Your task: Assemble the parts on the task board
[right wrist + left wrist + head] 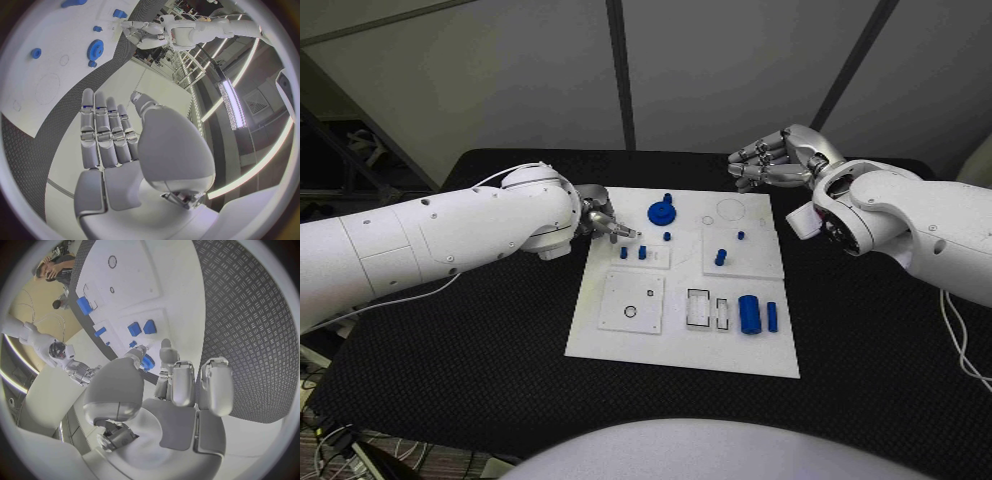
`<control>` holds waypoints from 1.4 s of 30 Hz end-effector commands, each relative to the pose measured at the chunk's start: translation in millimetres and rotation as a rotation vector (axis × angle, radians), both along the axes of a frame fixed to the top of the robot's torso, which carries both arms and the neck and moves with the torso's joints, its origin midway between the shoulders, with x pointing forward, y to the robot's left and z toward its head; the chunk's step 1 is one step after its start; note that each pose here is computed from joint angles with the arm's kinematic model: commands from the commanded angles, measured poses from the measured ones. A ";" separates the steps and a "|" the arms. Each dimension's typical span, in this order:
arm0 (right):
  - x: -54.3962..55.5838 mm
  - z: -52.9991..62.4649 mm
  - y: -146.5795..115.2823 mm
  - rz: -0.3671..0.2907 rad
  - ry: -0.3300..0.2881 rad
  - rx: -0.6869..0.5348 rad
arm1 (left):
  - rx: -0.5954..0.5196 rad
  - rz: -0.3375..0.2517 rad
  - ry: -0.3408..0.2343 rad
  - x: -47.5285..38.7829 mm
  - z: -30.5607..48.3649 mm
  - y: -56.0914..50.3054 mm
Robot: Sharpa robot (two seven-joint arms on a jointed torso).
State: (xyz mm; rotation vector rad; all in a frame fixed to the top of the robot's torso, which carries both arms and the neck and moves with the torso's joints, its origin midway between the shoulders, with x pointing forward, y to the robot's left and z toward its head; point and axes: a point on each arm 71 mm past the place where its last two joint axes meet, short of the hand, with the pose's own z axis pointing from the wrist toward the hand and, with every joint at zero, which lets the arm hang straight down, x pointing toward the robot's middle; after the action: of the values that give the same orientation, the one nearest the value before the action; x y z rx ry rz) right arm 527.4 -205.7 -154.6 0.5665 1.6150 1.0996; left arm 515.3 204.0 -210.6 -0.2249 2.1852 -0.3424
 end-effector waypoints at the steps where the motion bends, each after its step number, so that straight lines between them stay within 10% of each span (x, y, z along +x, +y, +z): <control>1: 0.2 1.4 -0.3 0.004 -0.005 0.004 | -0.136 0.066 -0.084 4.4 9.6 0.8; 8: 0.5 1.3 -1.0 0.002 -0.006 0.004 | -0.320 0.006 -0.200 8.4 23.6 -9.8; 14: 0.8 1.1 0.2 0.005 -0.005 0.005 | -0.379 -0.213 -0.368 6.8 35.0 -40.5; 20: 1.1 0.7 2.0 0.009 -0.003 0.009 | -0.317 -0.370 -0.472 2.0 29.4 -59.9; 42: 1.1 0.1 4.5 0.014 0.000 0.010 | -0.099 -0.478 -0.439 3.0 -2.7 -72.9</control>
State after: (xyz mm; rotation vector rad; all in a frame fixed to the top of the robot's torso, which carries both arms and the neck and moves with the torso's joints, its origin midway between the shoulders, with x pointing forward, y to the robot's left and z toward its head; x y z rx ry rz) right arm 528.6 -202.5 -155.8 0.5683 1.6174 1.1048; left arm 518.1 132.0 -211.5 0.2500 1.7519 -0.7347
